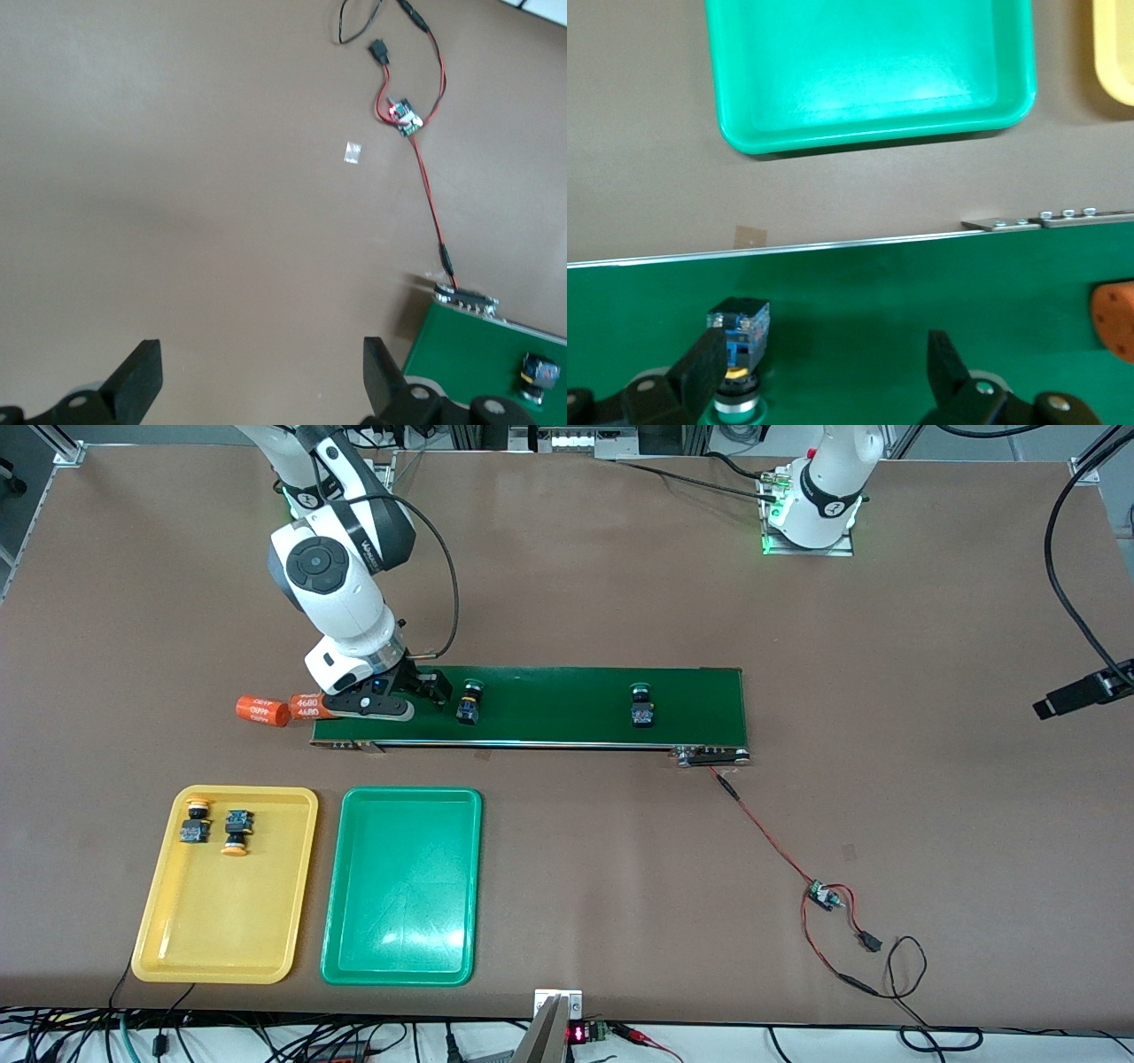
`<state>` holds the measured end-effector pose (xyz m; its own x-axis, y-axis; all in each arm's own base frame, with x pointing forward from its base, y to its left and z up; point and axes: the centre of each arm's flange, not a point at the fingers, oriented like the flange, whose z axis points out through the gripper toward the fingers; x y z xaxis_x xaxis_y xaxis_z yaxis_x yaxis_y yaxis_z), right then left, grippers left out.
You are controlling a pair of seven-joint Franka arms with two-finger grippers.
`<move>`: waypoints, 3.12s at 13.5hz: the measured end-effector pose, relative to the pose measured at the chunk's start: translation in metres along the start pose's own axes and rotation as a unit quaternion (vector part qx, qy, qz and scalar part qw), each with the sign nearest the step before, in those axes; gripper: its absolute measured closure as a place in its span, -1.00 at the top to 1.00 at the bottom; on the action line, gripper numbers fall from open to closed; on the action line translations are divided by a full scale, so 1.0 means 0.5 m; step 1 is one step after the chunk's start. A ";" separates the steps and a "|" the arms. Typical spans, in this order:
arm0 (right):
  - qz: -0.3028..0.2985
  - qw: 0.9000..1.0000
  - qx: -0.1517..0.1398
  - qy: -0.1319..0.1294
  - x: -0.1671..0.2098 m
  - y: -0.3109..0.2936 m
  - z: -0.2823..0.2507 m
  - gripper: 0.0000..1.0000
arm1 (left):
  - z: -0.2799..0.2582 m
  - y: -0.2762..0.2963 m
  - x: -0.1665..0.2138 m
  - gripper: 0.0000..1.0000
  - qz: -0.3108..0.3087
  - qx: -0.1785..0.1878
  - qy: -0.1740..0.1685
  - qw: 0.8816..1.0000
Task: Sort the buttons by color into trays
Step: 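Grasp the dark button on the belt with the right gripper, then carry the button with the right gripper over the green tray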
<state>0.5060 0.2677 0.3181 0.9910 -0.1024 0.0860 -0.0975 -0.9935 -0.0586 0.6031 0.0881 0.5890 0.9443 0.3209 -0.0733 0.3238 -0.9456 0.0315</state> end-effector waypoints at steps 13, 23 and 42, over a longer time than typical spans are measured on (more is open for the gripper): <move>0.001 1.000 0.017 -0.009 0.001 -0.006 0.054 1.00 | -0.018 0.019 -0.009 1.00 0.011 -0.023 -0.007 1.000; -0.029 0.999 -0.007 -0.030 -0.010 0.008 0.136 0.69 | -0.043 0.029 -0.014 1.00 0.019 -0.020 0.018 0.999; -0.027 0.997 -0.077 -0.010 0.240 0.098 -0.224 -0.34 | -0.043 0.034 -0.015 1.00 0.022 -0.022 0.018 0.999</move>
<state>0.6102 0.2013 0.4368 0.9967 -0.0488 0.0650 -0.0551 -0.9936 0.0984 0.6026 0.0710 0.6115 0.9587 0.2824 -0.0343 0.2843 -0.9556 0.0779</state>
